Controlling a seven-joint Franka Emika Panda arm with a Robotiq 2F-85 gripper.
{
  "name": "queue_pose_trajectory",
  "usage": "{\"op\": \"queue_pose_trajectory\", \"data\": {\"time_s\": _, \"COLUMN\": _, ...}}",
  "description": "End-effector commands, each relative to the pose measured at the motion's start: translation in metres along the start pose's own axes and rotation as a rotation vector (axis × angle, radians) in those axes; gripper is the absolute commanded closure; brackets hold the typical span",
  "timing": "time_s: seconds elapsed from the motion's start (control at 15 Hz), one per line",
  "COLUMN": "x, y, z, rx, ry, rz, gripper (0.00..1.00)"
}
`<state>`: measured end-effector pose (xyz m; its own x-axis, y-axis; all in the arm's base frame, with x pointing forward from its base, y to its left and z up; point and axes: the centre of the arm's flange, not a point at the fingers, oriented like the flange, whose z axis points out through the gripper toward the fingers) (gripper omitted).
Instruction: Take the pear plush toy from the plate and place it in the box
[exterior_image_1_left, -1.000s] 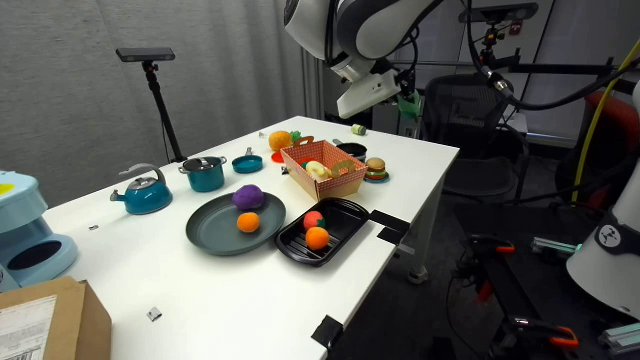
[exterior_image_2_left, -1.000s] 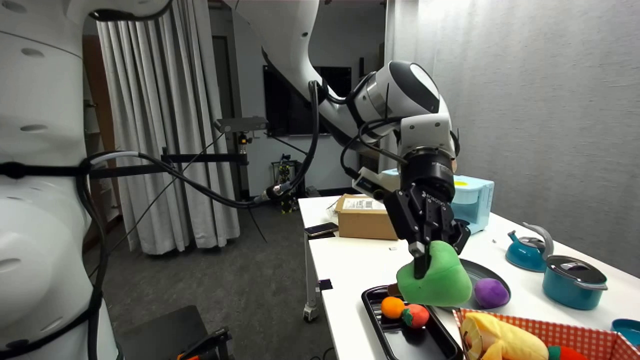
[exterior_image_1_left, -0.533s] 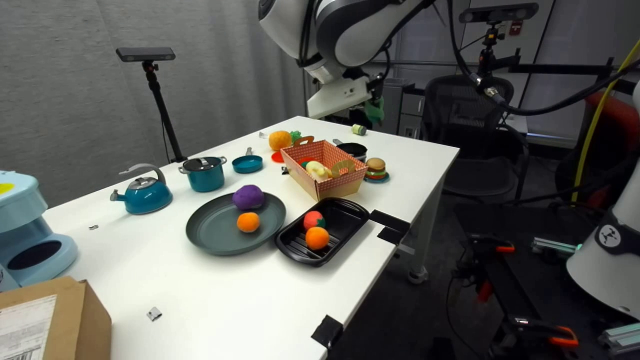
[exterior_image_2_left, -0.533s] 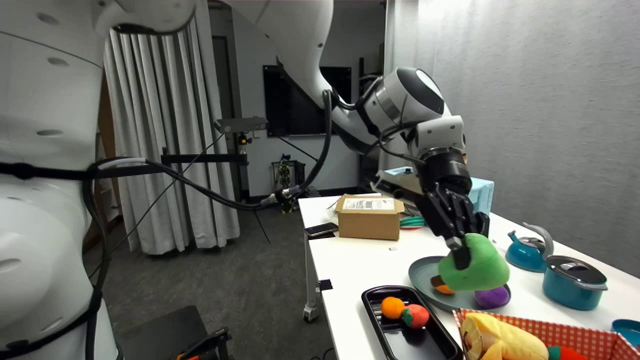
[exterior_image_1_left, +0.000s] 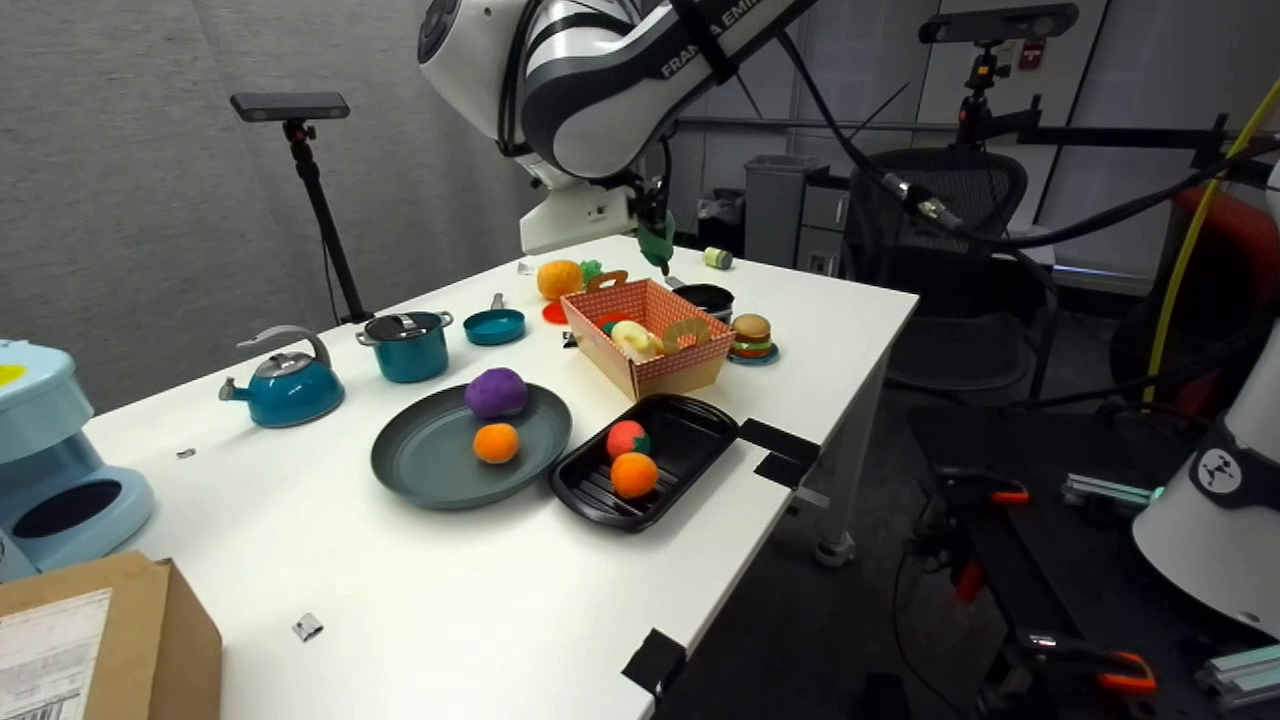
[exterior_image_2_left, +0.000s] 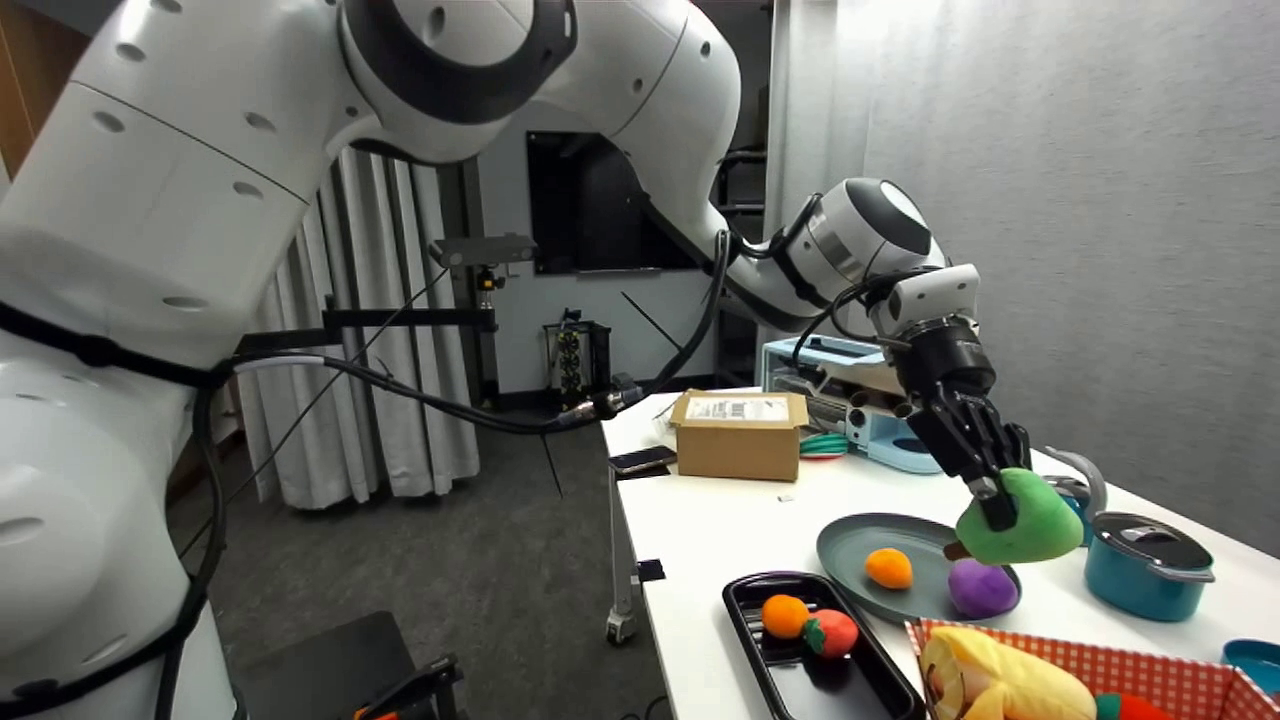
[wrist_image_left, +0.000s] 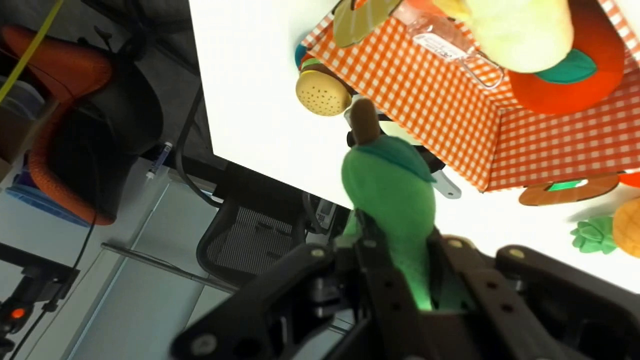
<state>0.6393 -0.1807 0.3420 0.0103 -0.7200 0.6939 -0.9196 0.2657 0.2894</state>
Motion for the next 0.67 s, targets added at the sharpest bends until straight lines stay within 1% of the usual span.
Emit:
{"op": "queue_pose_trajectory", "data": {"time_s": 0.0, "x": 0.007, "y": -0.027, "z": -0.004, "rx": -0.002, "ry": -0.028, "rz": -0.004, "gripper": 0.95}}
{"op": "queue_pose_trajectory", "data": {"time_s": 0.13, "x": 0.007, "y": -0.03, "z": -0.003, "rx": -0.007, "ry": -0.04, "rz": -0.004, "gripper": 0.95}}
{"op": "queue_pose_trajectory", "data": {"time_s": 0.2, "x": 0.006, "y": -0.032, "z": 0.0, "rx": -0.012, "ry": -0.045, "rz": -0.013, "gripper": 0.72}}
{"op": "queue_pose_trajectory", "data": {"time_s": 0.27, "x": 0.005, "y": -0.033, "z": 0.001, "rx": -0.015, "ry": -0.053, "rz": -0.022, "gripper": 0.55}}
{"op": "queue_pose_trajectory", "data": {"time_s": 0.4, "x": 0.002, "y": -0.037, "z": 0.004, "rx": -0.017, "ry": -0.07, "rz": -0.044, "gripper": 0.42}}
{"op": "queue_pose_trajectory", "data": {"time_s": 0.47, "x": 0.001, "y": -0.038, "z": 0.005, "rx": -0.016, "ry": -0.077, "rz": -0.055, "gripper": 0.33}}
{"op": "queue_pose_trajectory", "data": {"time_s": 0.6, "x": -0.002, "y": -0.04, "z": 0.005, "rx": -0.017, "ry": -0.084, "rz": -0.074, "gripper": 0.19}}
